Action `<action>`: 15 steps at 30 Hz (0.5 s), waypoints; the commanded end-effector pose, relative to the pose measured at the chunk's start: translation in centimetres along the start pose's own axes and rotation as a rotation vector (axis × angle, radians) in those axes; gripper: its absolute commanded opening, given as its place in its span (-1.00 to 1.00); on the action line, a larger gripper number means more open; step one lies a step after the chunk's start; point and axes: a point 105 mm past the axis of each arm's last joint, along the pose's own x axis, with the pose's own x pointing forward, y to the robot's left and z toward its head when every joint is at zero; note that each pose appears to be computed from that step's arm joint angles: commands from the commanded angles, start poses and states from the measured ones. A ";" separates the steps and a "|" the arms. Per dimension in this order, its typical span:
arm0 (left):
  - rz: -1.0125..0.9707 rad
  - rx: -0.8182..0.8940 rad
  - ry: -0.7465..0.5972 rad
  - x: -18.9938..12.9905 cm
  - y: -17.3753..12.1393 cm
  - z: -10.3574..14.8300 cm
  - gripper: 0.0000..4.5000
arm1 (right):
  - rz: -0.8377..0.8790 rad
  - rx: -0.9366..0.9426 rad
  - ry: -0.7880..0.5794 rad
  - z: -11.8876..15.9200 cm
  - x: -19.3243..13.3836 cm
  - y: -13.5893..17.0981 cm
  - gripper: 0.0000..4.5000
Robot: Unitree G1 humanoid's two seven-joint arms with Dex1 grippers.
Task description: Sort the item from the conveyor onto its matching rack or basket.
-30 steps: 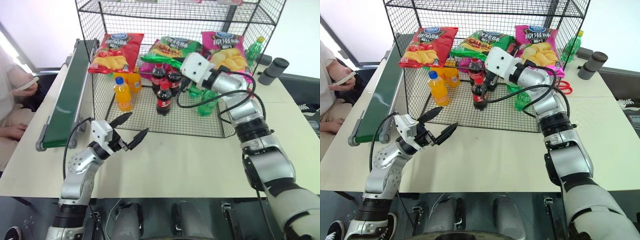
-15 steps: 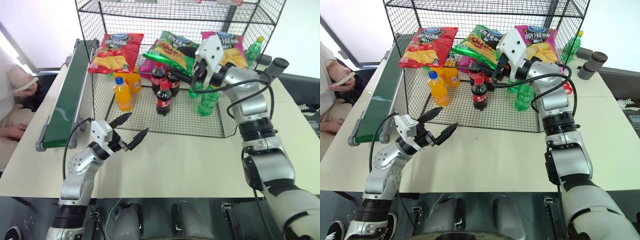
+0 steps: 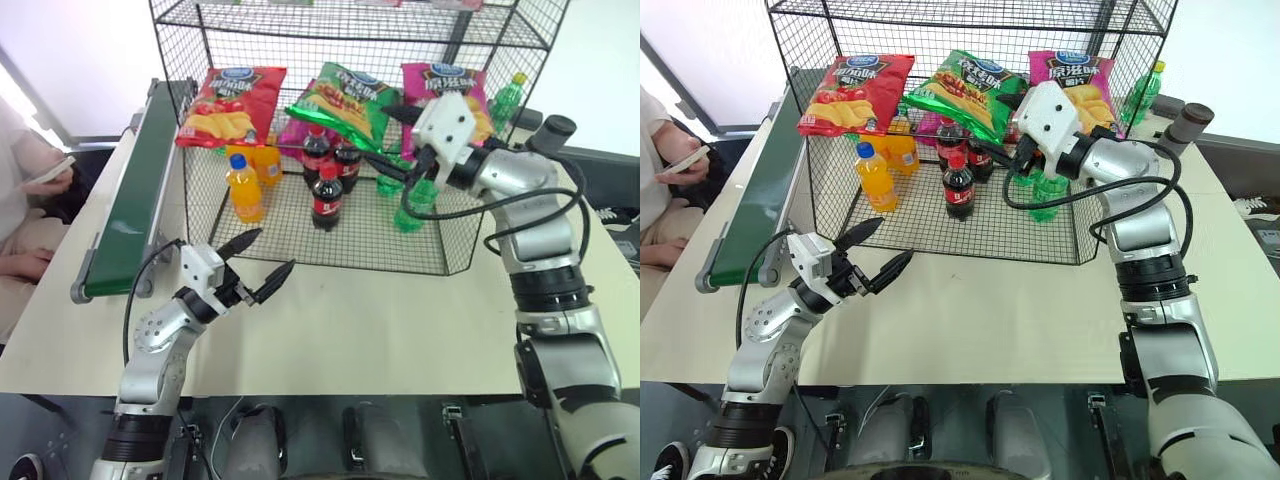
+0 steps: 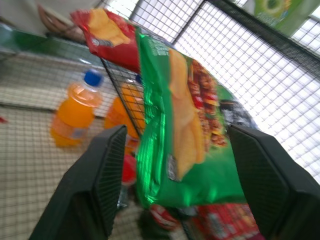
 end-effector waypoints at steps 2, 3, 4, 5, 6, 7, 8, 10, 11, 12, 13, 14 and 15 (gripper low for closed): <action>-0.023 0.031 -0.037 0.7 -0.3 0.9 1.00 | -0.105 -0.142 0.001 2.0 1.7 -0.9 0.48; -0.028 0.031 -0.038 0.7 -0.3 0.9 1.00 | -0.127 -0.132 0.006 2.1 2.0 -1.1 0.48; -0.030 0.030 -0.039 0.8 -0.3 0.9 1.00 | -0.103 -0.150 0.004 2.2 2.3 -0.5 0.48; -0.032 0.031 -0.039 0.9 -0.3 0.9 1.00 | -0.076 -0.159 0.010 2.2 2.5 0.1 0.48; -0.033 0.031 -0.039 0.9 -0.3 0.9 1.00 | -0.072 -0.171 0.016 2.1 2.6 0.3 0.48; -0.034 0.032 -0.039 0.9 -0.3 0.9 1.00 | -0.074 -0.181 0.026 1.9 2.7 0.4 0.48; -0.036 0.032 -0.039 0.9 -0.3 0.9 1.00 | -0.082 -0.183 0.033 1.7 2.8 0.3 0.48; -0.036 0.033 -0.039 1.0 -0.3 0.9 1.00 | -0.091 -0.177 0.044 1.5 2.8 0.1 0.48; -0.036 0.034 -0.039 0.9 -0.4 0.9 1.00 | -0.090 -0.173 0.048 1.4 2.8 0.1 0.48; -0.035 0.033 -0.040 0.9 -0.4 0.9 1.00 | -0.091 -0.168 0.052 1.4 2.8 0.0 0.48; -0.034 0.032 -0.040 0.9 -0.4 0.9 1.00 | -0.089 -0.166 0.056 1.2 2.8 0.0 0.24; -0.034 0.033 -0.038 0.9 -0.4 0.9 1.00 | -0.072 -0.179 0.070 0.9 2.7 0.2 0.10; -0.033 0.033 -0.038 0.9 -0.4 0.8 1.00 | -0.065 -0.188 0.084 0.6 2.7 0.3 -0.10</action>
